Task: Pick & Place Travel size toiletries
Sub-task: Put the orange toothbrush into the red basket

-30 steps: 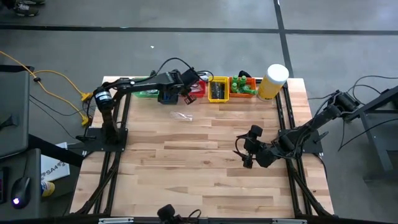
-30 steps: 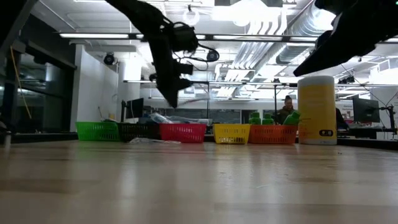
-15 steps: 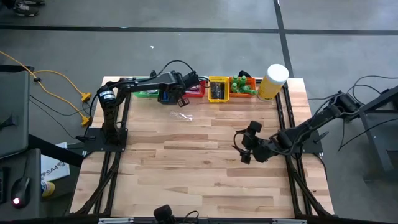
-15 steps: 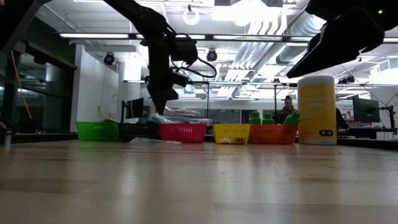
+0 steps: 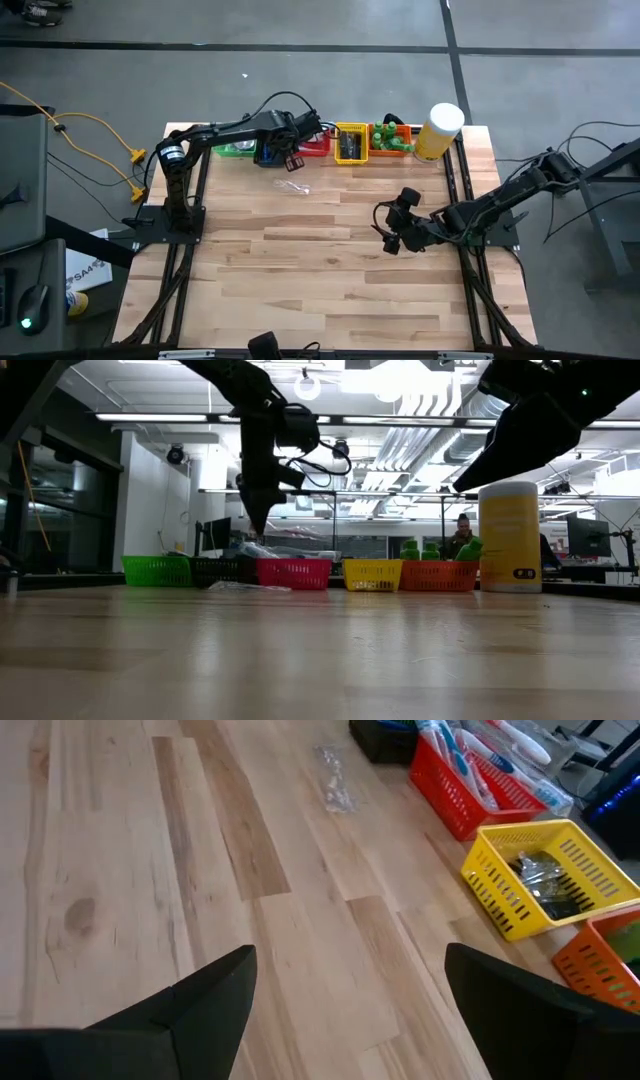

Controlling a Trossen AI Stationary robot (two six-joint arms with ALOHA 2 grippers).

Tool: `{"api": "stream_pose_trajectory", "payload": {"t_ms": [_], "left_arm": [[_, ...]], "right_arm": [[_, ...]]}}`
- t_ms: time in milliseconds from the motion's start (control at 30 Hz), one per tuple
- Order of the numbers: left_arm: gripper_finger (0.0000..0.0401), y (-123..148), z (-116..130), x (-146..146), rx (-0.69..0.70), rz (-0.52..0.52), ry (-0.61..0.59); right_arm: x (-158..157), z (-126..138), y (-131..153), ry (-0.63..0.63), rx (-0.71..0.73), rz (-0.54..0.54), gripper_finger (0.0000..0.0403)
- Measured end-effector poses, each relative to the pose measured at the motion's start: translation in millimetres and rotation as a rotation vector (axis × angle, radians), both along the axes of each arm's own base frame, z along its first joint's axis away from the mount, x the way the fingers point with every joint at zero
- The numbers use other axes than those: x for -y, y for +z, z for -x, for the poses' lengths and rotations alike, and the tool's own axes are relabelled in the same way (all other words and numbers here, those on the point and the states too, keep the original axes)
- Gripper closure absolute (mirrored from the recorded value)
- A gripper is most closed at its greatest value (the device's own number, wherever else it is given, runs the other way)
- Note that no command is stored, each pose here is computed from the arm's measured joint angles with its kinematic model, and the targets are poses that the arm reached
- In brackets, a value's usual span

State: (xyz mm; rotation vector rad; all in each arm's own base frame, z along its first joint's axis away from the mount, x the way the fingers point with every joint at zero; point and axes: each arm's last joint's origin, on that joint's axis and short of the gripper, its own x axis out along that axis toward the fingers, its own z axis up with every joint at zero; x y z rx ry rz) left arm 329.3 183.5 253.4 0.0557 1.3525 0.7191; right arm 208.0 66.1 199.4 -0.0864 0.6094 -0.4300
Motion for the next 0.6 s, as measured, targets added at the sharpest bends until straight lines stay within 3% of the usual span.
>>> {"api": "stream_pose_trajectory", "payload": {"t_ms": [133,600], "left_arm": [[0.0314,1.0,2.3,2.6,-0.013,0.053,-0.006],[0.0319,-1.1,-7.0,-3.6,0.085,0.02,0.034]], "right_arm": [[0.0,0.0,0.0,0.0,0.0,0.0,0.0085],[0.0,-0.1,0.1,0.004,-0.001,0.005,0.0085]]}}
